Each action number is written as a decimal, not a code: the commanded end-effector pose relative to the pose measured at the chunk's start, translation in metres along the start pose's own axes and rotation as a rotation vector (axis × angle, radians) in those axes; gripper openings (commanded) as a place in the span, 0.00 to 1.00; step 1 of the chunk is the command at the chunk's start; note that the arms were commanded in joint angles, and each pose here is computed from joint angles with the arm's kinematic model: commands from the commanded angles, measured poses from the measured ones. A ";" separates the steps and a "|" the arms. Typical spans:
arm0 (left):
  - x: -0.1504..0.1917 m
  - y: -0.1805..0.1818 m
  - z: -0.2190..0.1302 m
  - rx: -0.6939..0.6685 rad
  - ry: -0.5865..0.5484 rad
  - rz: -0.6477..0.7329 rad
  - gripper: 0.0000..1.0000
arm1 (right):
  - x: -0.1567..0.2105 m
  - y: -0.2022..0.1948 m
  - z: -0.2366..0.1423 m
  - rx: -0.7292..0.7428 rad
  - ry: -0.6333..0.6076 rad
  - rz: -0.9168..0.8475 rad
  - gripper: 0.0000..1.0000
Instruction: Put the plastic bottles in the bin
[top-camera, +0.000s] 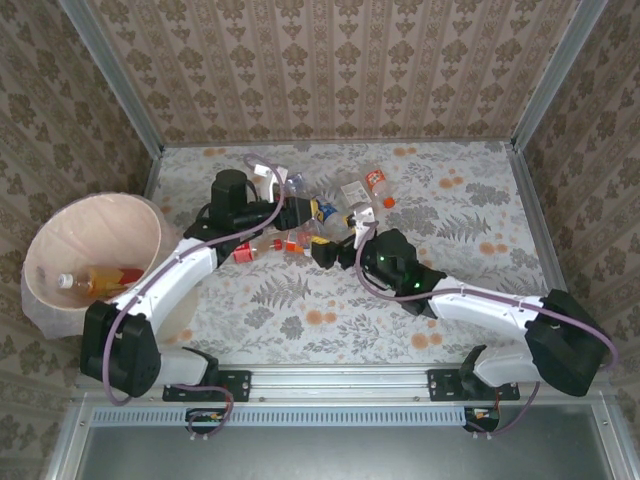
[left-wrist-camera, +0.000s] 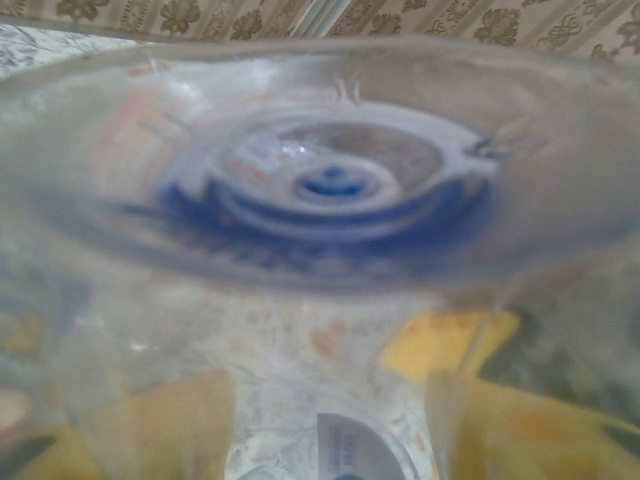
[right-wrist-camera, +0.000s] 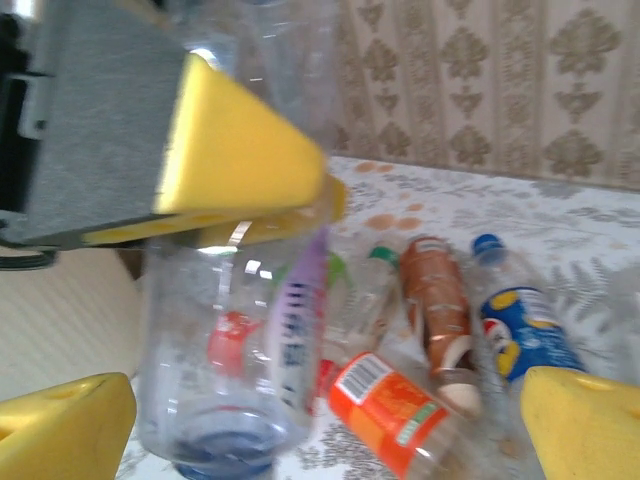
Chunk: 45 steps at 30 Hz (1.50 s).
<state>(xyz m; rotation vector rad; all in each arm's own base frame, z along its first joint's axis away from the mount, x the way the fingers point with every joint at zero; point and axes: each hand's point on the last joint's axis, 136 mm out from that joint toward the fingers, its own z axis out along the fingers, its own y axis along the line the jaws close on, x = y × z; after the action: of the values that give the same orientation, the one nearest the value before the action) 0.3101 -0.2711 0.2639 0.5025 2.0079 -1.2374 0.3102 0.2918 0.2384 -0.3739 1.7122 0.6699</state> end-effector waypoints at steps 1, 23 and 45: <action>-0.005 -0.004 -0.001 -0.075 0.006 0.091 0.52 | 0.007 -0.047 -0.013 0.263 0.026 -0.033 1.00; -0.077 -0.020 -0.154 -0.712 -0.168 0.340 0.49 | 0.019 -0.126 -0.036 0.541 0.004 0.110 1.00; -0.098 0.023 -0.356 -1.420 -0.217 0.280 0.51 | 0.018 -0.134 -0.022 0.511 0.037 0.080 1.00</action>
<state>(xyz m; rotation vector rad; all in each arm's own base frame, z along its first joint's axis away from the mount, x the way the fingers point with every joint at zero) 0.2723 0.0344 0.4304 0.0519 1.9283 0.3883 0.3593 0.1685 0.1823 0.0674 1.8889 0.2475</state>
